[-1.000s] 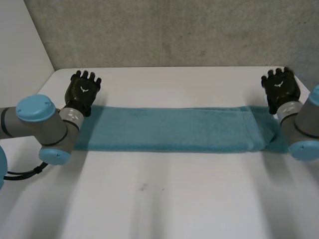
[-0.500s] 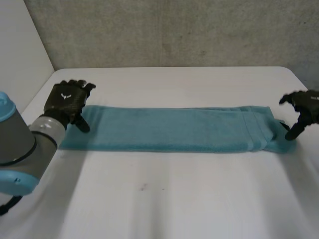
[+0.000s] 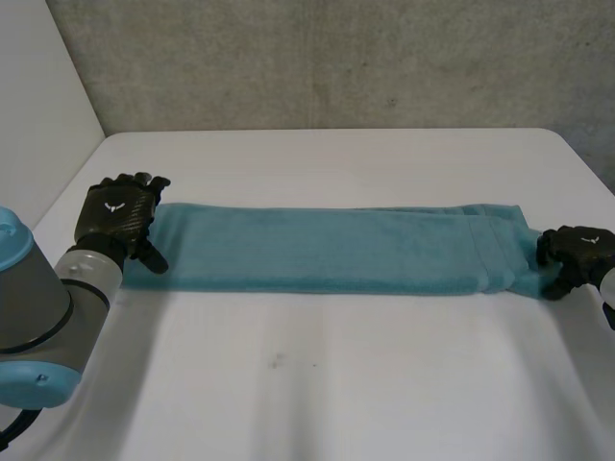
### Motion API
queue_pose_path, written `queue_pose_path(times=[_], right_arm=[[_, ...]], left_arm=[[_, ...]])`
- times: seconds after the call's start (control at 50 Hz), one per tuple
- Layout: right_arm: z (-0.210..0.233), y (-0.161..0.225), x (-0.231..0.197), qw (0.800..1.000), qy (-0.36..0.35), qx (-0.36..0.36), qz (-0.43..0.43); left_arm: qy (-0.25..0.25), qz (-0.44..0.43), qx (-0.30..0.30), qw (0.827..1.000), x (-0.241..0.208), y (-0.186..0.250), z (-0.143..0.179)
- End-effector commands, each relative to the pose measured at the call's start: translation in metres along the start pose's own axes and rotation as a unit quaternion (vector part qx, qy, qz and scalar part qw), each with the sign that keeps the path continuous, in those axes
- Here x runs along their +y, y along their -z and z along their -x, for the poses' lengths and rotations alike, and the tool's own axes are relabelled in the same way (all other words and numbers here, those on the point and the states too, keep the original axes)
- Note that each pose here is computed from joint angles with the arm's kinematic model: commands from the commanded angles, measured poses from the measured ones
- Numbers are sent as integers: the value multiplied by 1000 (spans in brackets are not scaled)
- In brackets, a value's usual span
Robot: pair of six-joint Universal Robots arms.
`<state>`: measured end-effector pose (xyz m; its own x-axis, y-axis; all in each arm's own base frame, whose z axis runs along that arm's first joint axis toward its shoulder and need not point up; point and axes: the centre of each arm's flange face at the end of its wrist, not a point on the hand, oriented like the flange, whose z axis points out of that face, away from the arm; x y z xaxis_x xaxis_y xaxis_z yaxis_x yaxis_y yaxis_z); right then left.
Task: Fold the laundry
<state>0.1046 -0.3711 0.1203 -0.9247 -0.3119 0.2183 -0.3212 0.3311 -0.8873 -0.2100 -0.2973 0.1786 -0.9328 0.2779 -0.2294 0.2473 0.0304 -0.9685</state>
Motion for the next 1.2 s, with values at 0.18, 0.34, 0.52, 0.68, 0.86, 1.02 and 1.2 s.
queue_pose_path(times=[0.18,0.34,0.52,0.68,0.86,1.02,1.2], right_arm=[[-62,-13,-1,979,99,171,45],[-101,-9,-29,952,177,248,31],[-11,-6,-120,948,228,187,-117],[144,30,-178,923,271,25,-272],[300,65,-152,856,300,-176,-381],[391,81,-79,809,319,-313,-382],[382,83,-91,828,316,-275,-374]], left_arm=[[0,4,1,1000,2,1,0],[0,4,-2,1000,2,1,1],[0,1,-6,1000,1,0,3],[0,-1,-12,1000,0,-2,7],[-1,-10,-17,1000,-1,-4,8],[-1,-10,-17,1000,0,-3,8],[-1,-8,-14,1000,0,-3,7]])
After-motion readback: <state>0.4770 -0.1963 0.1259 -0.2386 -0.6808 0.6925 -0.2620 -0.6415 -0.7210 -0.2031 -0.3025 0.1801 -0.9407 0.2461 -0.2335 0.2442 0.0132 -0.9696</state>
